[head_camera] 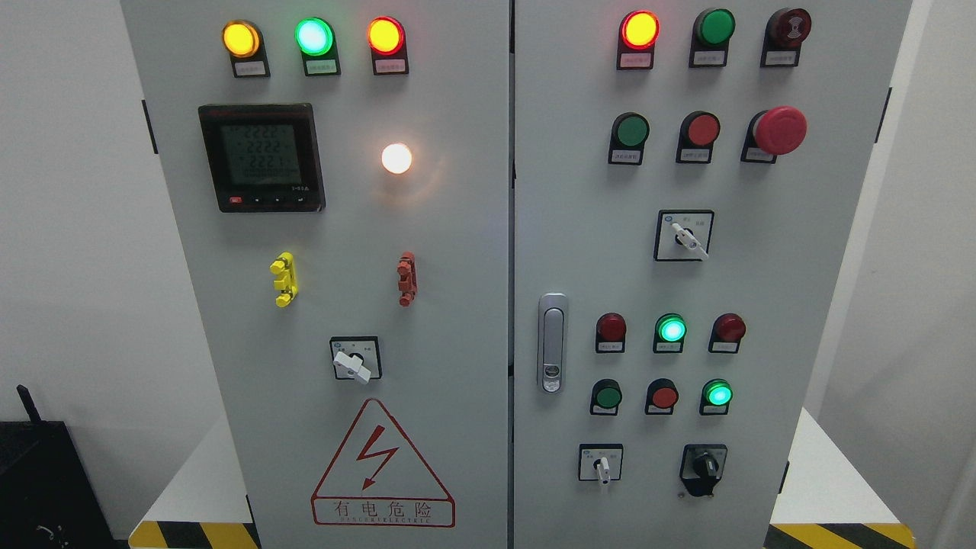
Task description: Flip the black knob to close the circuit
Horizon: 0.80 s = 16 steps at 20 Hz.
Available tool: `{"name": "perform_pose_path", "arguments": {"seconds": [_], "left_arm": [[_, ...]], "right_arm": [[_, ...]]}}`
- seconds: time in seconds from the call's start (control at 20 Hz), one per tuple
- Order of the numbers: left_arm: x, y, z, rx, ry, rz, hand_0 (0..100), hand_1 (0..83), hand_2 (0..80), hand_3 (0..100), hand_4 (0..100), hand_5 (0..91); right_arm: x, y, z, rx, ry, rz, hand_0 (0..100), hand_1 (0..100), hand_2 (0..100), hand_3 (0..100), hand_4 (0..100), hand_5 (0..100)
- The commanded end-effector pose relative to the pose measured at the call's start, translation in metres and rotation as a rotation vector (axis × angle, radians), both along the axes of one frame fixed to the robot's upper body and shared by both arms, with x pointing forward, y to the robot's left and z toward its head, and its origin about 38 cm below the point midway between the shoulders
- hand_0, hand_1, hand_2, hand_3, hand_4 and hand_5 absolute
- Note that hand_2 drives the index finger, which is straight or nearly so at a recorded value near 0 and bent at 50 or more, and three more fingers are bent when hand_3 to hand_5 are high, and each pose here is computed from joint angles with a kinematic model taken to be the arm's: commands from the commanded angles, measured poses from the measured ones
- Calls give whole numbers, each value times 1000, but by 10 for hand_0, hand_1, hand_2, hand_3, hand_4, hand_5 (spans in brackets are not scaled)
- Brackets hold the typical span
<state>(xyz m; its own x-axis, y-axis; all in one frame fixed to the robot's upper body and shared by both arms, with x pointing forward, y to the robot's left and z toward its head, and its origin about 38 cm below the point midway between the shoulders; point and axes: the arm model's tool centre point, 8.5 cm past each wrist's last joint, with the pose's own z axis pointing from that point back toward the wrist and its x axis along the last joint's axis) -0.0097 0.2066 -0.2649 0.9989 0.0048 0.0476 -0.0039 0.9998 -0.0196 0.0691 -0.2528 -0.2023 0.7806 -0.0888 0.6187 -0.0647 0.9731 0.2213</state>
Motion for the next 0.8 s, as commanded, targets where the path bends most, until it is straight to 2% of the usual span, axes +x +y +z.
{"name": "perform_pose_path", "arguments": {"seconds": [0.0, 0.15, 0.3, 0.4, 0.45, 0.55, 0.6, 0.65, 0.7, 0.75], "left_arm": [[0, 0, 0, 0, 0, 18, 0, 0, 0, 50, 25, 0], [0, 0, 0, 0, 0, 18, 0, 0, 0, 49, 24, 0], [0, 1, 0, 2, 0, 18, 0, 0, 0, 49, 24, 0], [0, 0, 0, 0, 0, 18, 0, 0, 0, 49, 25, 0], [0, 0, 0, 0, 0, 18, 0, 0, 0, 49, 25, 0], [0, 1, 0, 2, 0, 18, 0, 0, 0, 49, 25, 0], [0, 0, 0, 0, 0, 18, 0, 0, 0, 49, 25, 0], [0, 0, 0, 0, 0, 18, 0, 0, 0, 49, 25, 0], [0, 0, 0, 0, 0, 18, 0, 0, 0, 50, 25, 0], [0, 1, 0, 2, 0, 18, 0, 0, 0, 50, 25, 0]], "right_arm": [[155, 33, 201, 31, -757, 62, 0, 0, 1, 82, 55, 0], [163, 29, 244, 5, -887, 72, 0, 4, 26, 127, 112, 7], [168, 26, 289, -31, -1024, 79, 0, 34, 80, 212, 206, 86], [170, 16, 317, -119, -1101, 83, 0, 69, 159, 388, 353, 178], [171, 10, 324, -211, -1113, 100, 0, 74, 171, 413, 377, 196], [176, -9, 334, -499, -1152, 147, 0, 126, 307, 544, 479, 382], [176, -19, 336, -661, -1160, 183, 0, 130, 333, 567, 493, 411], [176, -27, 338, -809, -1153, 237, 0, 146, 404, 631, 539, 446], [175, -31, 339, -926, -1135, 297, 0, 155, 460, 691, 581, 485], [178, -34, 340, -1031, -1114, 352, 0, 153, 474, 702, 590, 494]]}}
